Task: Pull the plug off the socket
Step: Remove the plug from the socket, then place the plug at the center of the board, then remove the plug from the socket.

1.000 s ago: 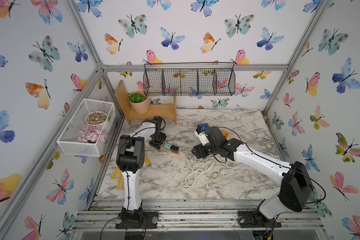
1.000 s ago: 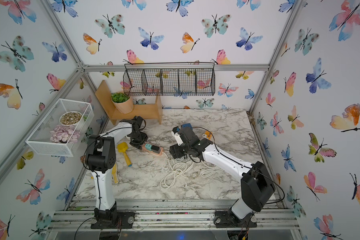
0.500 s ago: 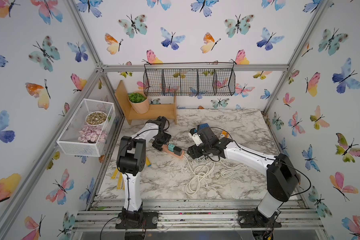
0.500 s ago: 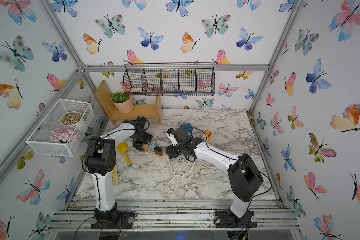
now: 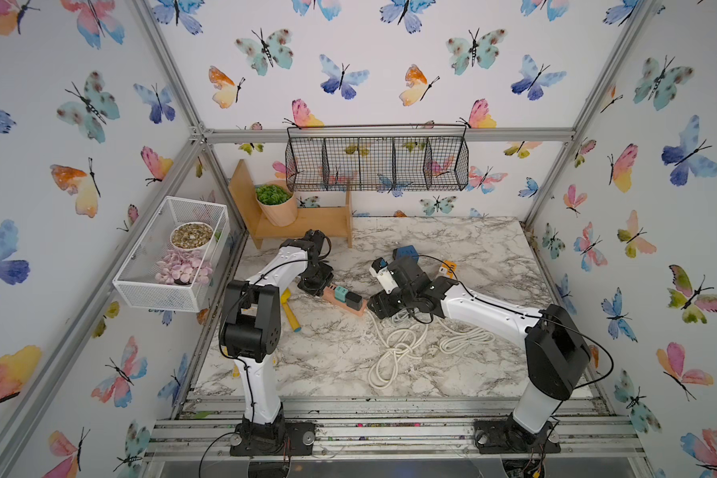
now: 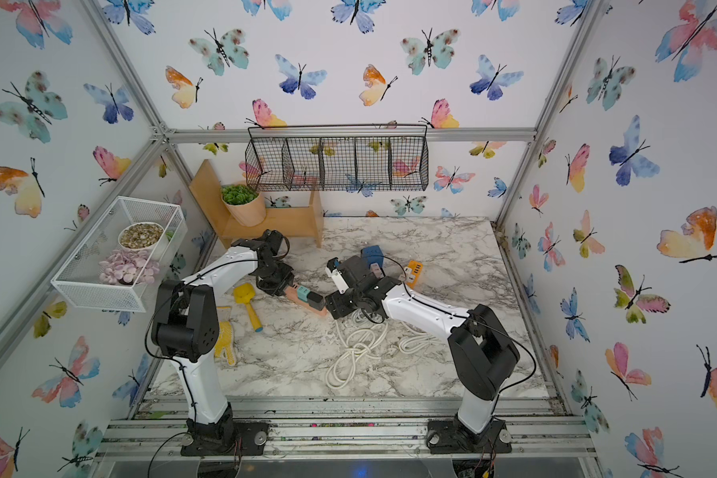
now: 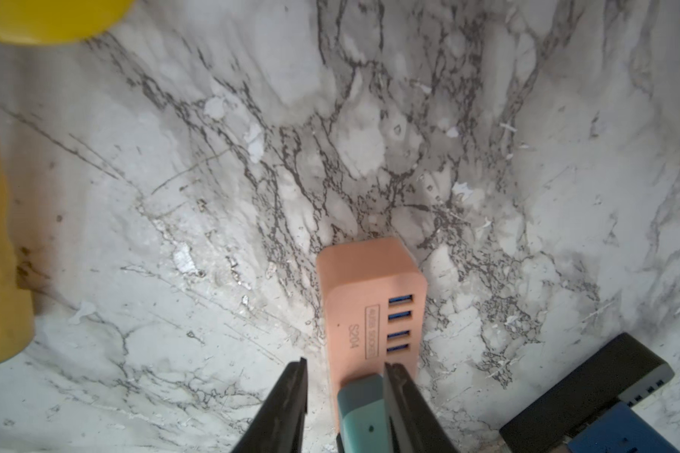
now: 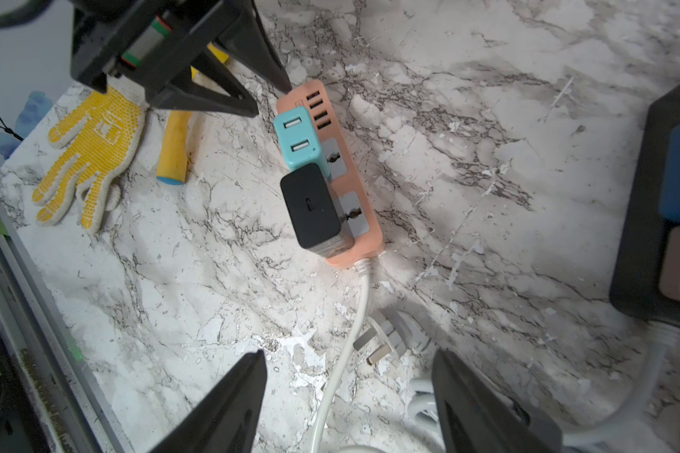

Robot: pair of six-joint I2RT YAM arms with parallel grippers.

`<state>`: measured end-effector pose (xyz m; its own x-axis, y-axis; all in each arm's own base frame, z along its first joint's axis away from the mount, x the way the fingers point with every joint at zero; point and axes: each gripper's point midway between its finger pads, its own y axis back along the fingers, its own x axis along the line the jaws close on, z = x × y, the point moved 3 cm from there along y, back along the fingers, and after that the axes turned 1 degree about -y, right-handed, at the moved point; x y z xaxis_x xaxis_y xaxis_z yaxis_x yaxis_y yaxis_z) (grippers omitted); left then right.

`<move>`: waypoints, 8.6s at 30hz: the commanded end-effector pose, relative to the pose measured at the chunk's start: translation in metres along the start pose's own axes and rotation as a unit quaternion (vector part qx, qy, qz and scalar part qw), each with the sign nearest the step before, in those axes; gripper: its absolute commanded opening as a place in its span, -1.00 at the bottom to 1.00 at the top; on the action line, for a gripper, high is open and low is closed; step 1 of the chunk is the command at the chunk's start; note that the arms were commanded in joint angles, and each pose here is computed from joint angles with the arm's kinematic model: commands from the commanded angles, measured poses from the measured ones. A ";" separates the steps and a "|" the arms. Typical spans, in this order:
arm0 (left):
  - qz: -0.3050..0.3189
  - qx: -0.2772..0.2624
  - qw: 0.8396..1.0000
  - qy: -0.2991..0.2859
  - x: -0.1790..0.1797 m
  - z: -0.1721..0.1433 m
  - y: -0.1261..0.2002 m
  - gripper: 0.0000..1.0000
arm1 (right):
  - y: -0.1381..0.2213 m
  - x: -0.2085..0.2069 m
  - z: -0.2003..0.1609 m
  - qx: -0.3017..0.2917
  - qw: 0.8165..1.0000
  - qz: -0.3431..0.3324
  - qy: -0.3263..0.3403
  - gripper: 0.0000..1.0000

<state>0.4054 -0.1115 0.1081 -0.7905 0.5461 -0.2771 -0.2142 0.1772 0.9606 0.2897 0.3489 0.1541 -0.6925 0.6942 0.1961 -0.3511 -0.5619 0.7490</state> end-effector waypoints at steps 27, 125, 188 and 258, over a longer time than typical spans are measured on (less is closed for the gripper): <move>0.064 0.024 0.998 0.003 0.008 -0.010 -0.043 -0.39 | -0.078 0.012 0.036 -0.048 0.995 0.018 0.082 0.31; -0.177 -0.116 0.960 -0.183 -0.007 -0.028 0.134 0.57 | -0.011 0.116 -0.021 -0.081 0.941 0.268 -0.192 -0.93; -0.070 0.023 0.991 -0.116 0.021 -0.016 0.059 -0.08 | -0.053 0.050 0.036 -0.095 0.995 -0.042 -0.012 0.11; 0.111 0.054 0.989 -0.080 0.028 -0.006 -0.064 -0.37 | -0.119 0.020 0.062 -0.143 0.971 -0.061 0.180 -0.95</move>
<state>0.4204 -0.1187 0.0829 -0.6862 0.6861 -0.2418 -0.1378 0.2038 0.9693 0.3499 0.4651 0.0964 -0.8058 0.5832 -0.1031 -0.5354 -0.6429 0.5478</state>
